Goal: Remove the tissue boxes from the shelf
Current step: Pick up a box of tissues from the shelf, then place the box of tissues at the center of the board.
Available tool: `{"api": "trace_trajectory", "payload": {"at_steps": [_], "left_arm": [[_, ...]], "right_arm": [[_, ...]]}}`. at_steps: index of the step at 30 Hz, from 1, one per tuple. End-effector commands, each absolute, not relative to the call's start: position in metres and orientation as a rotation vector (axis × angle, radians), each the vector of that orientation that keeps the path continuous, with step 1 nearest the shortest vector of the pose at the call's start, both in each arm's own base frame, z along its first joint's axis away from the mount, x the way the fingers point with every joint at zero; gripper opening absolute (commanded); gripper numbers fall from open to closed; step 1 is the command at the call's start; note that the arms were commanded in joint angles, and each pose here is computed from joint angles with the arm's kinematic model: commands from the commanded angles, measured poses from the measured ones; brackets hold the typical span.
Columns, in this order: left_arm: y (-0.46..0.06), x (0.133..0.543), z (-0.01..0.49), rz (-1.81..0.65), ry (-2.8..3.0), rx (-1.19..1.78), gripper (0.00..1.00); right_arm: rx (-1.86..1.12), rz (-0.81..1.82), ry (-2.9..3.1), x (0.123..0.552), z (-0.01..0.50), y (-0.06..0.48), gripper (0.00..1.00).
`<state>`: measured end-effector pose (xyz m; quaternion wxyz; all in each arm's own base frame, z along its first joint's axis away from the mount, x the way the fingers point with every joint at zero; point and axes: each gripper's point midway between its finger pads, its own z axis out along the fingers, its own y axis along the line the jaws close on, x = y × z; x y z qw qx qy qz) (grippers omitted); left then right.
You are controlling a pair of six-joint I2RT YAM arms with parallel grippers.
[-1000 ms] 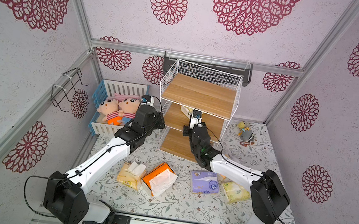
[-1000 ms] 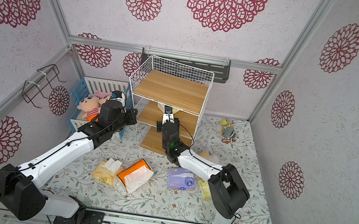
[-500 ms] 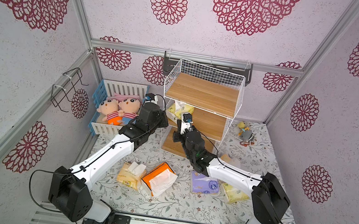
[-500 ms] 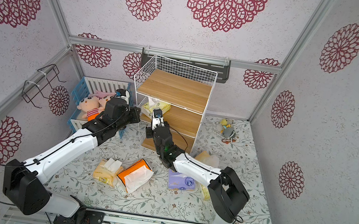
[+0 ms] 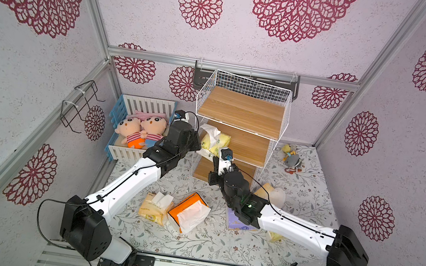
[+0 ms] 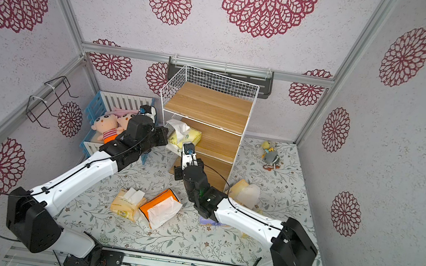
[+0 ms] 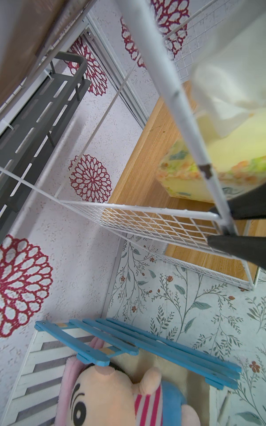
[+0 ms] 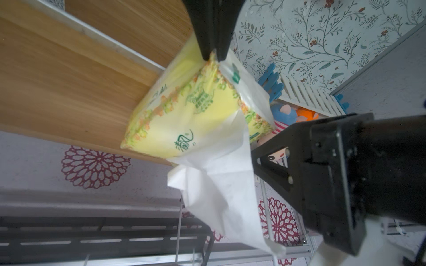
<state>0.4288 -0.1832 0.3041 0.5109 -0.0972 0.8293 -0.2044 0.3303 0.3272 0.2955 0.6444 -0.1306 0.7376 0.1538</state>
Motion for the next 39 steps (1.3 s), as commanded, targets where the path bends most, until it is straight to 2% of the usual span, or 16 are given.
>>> {"api": "trace_trajectory", "payload": {"at_steps": [1,14,24,33,39], "left_arm": [[-0.209,0.420,0.304,-0.649,2.033,-0.268,0.05],[-0.194,0.432,0.313,-0.569,2.008,-0.328,0.05],[-0.182,0.433,0.317,-0.519,1.990,-0.371,0.05],[-0.179,0.435,0.322,-0.501,1.983,-0.382,0.05],[-0.176,0.435,0.327,-0.495,1.968,-0.392,0.06]], "right_arm": [[-0.246,0.339,1.709,0.313,0.299,0.308,0.00],[-0.208,0.343,1.840,0.254,0.260,0.268,0.00],[-0.212,0.425,1.911,0.231,0.226,0.269,0.00],[-0.244,0.420,2.025,0.223,0.164,0.275,0.00],[-0.285,0.355,2.109,0.238,0.142,0.274,0.00]]}}
